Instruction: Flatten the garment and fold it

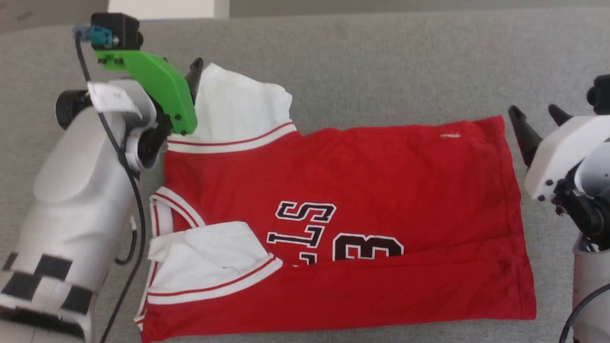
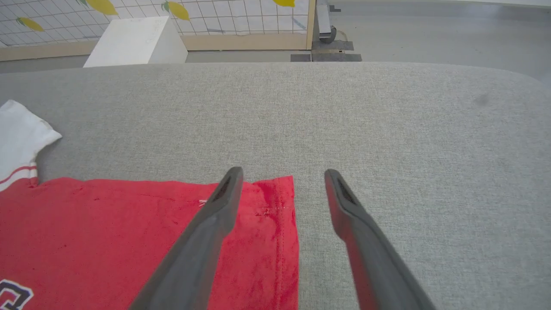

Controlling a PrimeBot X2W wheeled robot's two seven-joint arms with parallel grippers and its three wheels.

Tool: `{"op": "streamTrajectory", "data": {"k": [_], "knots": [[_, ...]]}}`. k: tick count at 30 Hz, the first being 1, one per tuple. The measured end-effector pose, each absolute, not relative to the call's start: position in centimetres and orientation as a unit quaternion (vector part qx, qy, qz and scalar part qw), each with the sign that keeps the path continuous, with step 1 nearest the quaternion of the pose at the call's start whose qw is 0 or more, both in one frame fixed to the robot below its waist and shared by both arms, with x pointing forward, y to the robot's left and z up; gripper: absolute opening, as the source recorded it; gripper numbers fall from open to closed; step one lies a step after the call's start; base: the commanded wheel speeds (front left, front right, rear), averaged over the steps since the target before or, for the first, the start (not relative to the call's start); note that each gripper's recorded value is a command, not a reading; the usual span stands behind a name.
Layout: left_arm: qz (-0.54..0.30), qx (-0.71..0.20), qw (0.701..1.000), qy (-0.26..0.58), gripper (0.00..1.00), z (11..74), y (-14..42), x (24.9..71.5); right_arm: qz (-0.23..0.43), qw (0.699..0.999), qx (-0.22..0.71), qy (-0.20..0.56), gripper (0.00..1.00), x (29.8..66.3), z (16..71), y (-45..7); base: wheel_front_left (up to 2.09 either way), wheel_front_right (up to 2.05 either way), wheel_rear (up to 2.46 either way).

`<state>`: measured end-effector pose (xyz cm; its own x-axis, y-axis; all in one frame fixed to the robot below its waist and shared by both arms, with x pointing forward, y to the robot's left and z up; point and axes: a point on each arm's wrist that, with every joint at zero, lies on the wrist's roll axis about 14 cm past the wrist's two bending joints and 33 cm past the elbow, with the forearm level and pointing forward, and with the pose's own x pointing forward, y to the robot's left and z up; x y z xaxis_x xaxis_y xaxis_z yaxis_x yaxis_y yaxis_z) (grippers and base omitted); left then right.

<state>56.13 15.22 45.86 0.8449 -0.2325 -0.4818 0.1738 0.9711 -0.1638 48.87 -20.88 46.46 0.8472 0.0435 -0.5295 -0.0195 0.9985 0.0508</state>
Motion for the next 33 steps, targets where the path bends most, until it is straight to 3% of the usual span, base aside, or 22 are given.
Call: {"op": "streamTrajectory", "data": {"k": [7, 11, 12, 13, 14, 22, 28, 33], "knots": [[-0.078, -0.019, 0.895, 0.439, 1.00, 37.5, 16.2, 55.1, 0.020, 0.954, 0.014, 0.299, 1.00, 49.2, 44.1, -20.7, 0.00, 0.00, 0.00], [-0.081, -0.009, 0.868, 0.489, 1.00, 36.4, 15.8, 55.0, 0.013, 0.954, 0.008, 0.301, 1.00, 49.1, 43.9, -21.4, 0.00, 0.00, 0.00], [-0.080, -0.011, 0.865, 0.496, 0.87, 36.2, 15.8, 54.9, 0.011, 0.954, 0.008, 0.300, 1.00, 49.1, 43.9, -21.5, 0.00, 0.00, 0.00], [-0.080, -0.014, 0.862, 0.500, 0.40, 36.2, 15.8, 54.9, 0.011, 0.954, 0.007, 0.299, 1.00, 49.2, 44.0, -21.6, 0.00, 0.00, 0.00], [-0.082, -0.017, 0.862, 0.500, 0.00, 36.3, 15.8, 54.9, 0.011, 0.954, 0.007, 0.298, 1.00, 49.2, 44.0, -21.6, 0.00, 0.00, 0.00], [-0.103, -0.099, 0.890, 0.433, 0.00, 38.2, 14.7, 55.3, 0.018, 0.951, -0.004, 0.308, 1.00, 49.2, 44.2, -21.2, 0.00, 0.00, 0.00], [-0.112, -0.158, 0.925, 0.327, 0.00, 42.2, 15.2, 56.4, 0.022, 0.925, -0.059, 0.374, 1.00, 48.7, 42.6, -21.6, 0.00, 0.00, 0.00], [-0.115, -0.194, 0.930, 0.290, 0.00, 42.9, 15.5, 55.2, 0.023, 0.911, -0.097, 0.400, 1.00, 49.5, 41.8, -21.3, 0.00, 0.00, 0.00]]}}
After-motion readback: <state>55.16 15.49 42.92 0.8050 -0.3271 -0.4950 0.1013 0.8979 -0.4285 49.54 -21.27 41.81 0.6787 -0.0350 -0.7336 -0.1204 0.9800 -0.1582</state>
